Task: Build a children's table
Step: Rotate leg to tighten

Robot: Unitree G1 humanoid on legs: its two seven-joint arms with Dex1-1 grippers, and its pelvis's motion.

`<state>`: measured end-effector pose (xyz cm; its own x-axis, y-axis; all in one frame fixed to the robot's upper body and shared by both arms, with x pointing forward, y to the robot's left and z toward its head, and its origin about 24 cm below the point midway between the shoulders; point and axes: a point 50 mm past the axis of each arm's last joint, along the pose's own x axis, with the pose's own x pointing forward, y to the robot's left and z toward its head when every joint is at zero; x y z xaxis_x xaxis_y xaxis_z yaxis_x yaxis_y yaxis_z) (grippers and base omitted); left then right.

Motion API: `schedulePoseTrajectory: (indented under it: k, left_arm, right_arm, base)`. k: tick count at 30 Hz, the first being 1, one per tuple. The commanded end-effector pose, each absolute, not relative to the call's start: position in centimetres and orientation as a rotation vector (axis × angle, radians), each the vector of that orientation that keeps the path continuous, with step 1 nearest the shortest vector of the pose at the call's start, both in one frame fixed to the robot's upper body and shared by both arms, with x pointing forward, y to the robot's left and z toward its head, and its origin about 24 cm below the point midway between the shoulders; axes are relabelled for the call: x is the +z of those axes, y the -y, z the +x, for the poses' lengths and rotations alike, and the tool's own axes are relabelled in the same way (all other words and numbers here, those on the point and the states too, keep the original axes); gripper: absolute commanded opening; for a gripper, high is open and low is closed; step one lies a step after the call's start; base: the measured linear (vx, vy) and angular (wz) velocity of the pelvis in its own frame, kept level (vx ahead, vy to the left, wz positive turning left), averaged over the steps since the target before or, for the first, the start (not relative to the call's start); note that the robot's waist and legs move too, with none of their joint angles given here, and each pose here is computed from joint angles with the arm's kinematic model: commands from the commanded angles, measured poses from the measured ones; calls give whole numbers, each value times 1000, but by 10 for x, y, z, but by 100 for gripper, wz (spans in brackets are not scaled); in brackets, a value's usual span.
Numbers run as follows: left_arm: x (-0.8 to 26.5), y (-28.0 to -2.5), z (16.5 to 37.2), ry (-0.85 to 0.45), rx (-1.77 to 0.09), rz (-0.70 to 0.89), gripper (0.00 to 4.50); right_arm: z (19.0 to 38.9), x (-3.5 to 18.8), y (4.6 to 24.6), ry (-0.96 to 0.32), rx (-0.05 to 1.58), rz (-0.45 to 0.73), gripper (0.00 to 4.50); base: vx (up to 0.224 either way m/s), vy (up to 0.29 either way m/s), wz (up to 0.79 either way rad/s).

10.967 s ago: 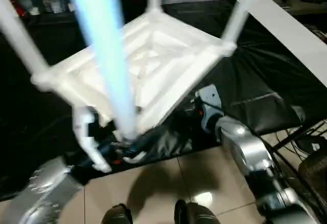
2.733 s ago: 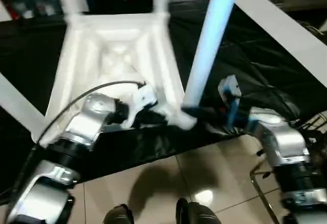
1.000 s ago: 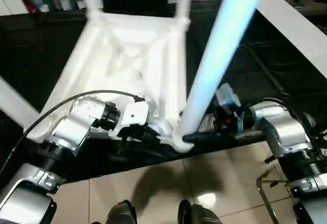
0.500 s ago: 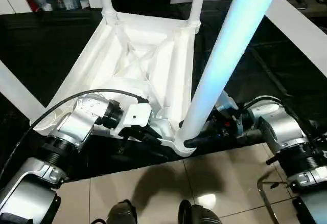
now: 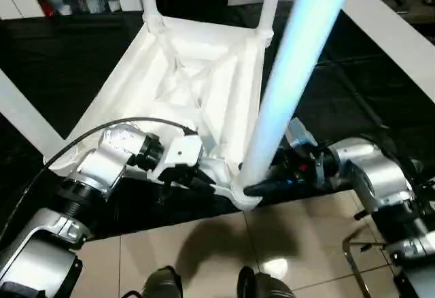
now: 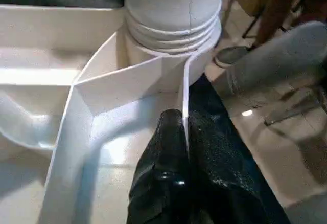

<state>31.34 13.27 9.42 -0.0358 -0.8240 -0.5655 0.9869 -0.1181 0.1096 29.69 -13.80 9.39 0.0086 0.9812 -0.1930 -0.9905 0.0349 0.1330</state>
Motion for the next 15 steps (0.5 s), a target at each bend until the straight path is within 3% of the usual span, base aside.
schedulePoseTrajectory:
  k: [1,8,13,15]
  left_arm:
    - [88,-115,319,-360,-1500,530,0]
    - [88,-100,328,-354,-1338,459,0]
    - [92,-81,343,-351,-1079,395,0]
    - [93,-80,345,-353,-1055,394,0]
  right_arm:
    - [296,87,118,-260,1451,67,206]
    - [300,79,99,-253,1254,91,206]
    - [322,75,65,-254,848,168,206]
    - [324,75,62,-255,810,172,206]
  base:
    - [0,0,0]
    - [0,0,0]
    - [0,0,0]
    - [0,0,0]
